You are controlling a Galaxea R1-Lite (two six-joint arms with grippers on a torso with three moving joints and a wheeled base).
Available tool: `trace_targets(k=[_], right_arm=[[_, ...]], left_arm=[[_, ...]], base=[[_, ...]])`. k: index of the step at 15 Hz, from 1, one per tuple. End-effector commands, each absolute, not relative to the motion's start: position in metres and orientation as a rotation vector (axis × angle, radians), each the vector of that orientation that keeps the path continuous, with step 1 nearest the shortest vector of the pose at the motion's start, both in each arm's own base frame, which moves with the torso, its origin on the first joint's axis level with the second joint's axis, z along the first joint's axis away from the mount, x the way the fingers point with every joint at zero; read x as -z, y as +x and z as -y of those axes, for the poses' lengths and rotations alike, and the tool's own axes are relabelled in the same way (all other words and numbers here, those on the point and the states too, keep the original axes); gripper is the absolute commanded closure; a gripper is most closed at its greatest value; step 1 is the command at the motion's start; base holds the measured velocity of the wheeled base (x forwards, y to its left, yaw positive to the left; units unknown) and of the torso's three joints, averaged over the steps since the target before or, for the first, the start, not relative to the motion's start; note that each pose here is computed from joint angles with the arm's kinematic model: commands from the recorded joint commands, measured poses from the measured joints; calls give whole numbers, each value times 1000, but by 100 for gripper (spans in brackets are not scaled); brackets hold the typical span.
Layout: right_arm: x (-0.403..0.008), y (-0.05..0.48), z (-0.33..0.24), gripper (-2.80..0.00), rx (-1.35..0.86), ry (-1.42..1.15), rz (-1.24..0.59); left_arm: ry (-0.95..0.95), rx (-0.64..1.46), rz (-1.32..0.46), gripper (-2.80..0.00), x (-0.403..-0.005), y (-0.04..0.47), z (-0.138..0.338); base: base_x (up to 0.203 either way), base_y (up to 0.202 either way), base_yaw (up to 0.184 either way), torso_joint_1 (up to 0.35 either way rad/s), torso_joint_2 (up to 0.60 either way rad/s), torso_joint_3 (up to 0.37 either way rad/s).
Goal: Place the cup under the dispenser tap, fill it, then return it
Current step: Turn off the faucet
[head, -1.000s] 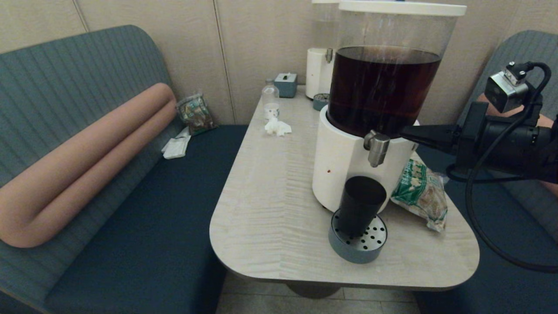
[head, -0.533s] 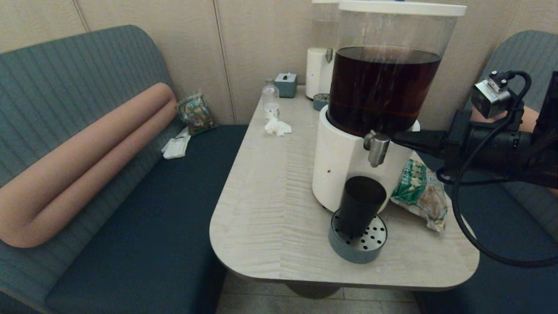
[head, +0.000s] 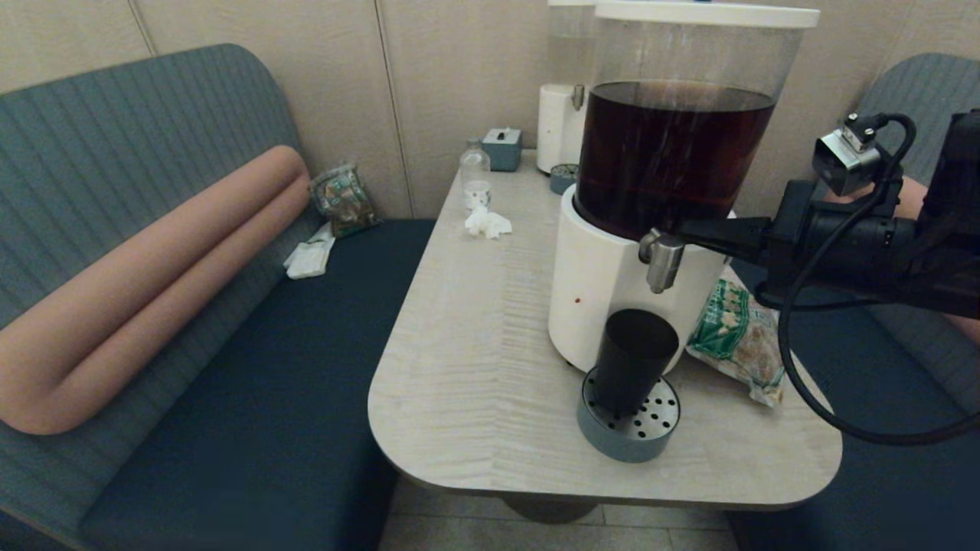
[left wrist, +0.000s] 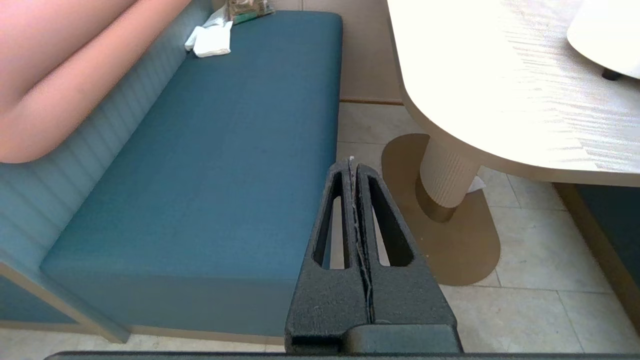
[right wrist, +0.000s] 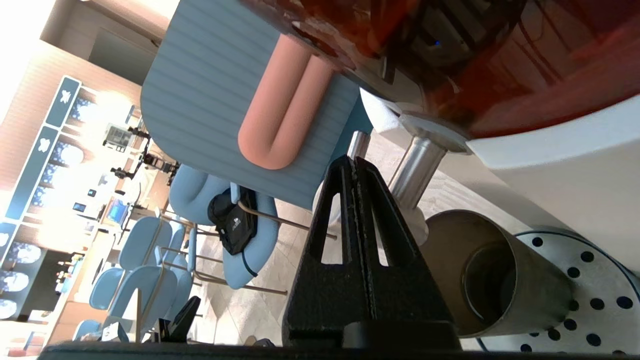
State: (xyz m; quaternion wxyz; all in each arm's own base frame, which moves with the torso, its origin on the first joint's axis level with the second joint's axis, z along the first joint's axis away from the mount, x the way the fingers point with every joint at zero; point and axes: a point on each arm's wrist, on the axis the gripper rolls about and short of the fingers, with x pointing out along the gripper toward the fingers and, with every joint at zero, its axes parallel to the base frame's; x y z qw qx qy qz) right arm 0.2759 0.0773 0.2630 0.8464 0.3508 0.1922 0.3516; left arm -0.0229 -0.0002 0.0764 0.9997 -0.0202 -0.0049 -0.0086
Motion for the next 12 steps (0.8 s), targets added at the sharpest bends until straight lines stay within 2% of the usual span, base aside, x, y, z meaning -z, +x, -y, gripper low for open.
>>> trace_targets(k=[1, 12], right_arm=[[-260, 281, -79, 0, -742, 745, -416], [-254, 290, -88, 0, -757, 732, -441]], left_arm=[[-41, 17, 9, 0, -76, -23, 0], [-41, 17, 9, 0, -76, -23, 0]], base=[[0, 0, 0, 0, 0, 0], [0, 0, 0, 0, 0, 0]])
